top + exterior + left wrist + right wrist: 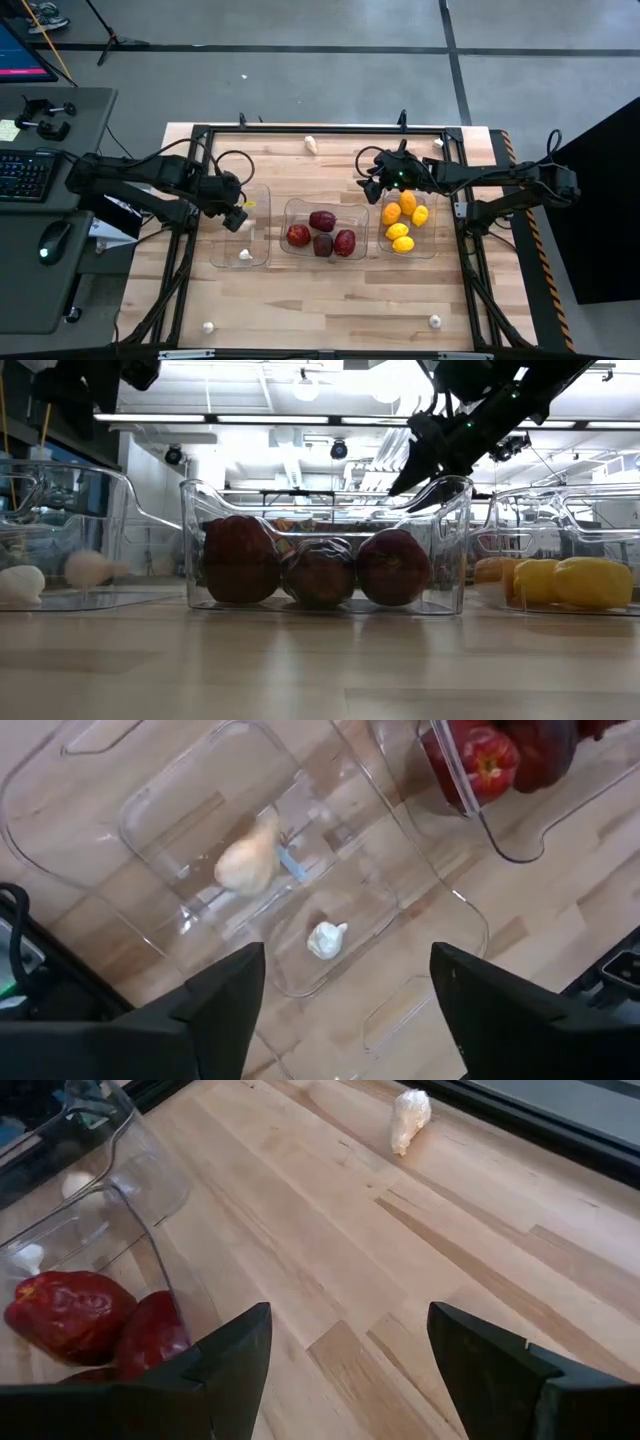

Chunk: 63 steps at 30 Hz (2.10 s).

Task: Sort produce into baskets
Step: Put the bottom left white garlic into the left transparent bin

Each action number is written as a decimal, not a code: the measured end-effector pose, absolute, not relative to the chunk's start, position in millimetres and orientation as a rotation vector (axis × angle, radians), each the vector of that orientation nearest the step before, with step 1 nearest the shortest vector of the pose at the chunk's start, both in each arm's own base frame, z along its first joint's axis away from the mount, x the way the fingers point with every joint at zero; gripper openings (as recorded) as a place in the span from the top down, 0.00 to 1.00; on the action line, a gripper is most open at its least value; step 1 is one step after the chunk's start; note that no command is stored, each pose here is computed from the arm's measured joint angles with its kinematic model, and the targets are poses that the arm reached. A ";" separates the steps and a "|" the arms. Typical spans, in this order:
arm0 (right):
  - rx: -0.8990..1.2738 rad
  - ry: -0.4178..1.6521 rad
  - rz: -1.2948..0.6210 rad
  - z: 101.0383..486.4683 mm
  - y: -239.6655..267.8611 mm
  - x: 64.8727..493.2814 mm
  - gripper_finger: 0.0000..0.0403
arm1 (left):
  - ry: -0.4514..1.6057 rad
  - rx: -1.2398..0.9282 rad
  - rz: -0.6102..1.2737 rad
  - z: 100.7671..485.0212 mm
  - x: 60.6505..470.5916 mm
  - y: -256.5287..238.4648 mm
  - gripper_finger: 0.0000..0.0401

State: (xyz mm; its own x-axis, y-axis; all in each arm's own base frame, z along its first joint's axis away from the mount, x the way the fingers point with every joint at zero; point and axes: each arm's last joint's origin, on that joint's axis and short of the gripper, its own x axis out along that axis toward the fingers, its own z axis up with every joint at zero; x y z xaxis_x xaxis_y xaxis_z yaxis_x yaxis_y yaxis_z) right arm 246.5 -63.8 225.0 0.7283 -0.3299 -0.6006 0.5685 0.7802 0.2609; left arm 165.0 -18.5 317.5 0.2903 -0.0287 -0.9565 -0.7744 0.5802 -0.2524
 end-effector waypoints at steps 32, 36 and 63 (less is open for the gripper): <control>0.911 0.392 -0.009 251.3 38.9 266.4 0.36 | 1.773 -0.328 0.076 187.2 136.2 -269.3 0.31; 1.002 0.368 -0.061 251.7 53.8 263.9 0.36 | 1.767 -0.245 0.020 179.5 143.1 -268.2 0.31; 1.002 0.370 -0.122 248.6 66.6 259.3 0.36 | 1.798 -0.130 -0.045 135.2 156.8 -280.9 0.39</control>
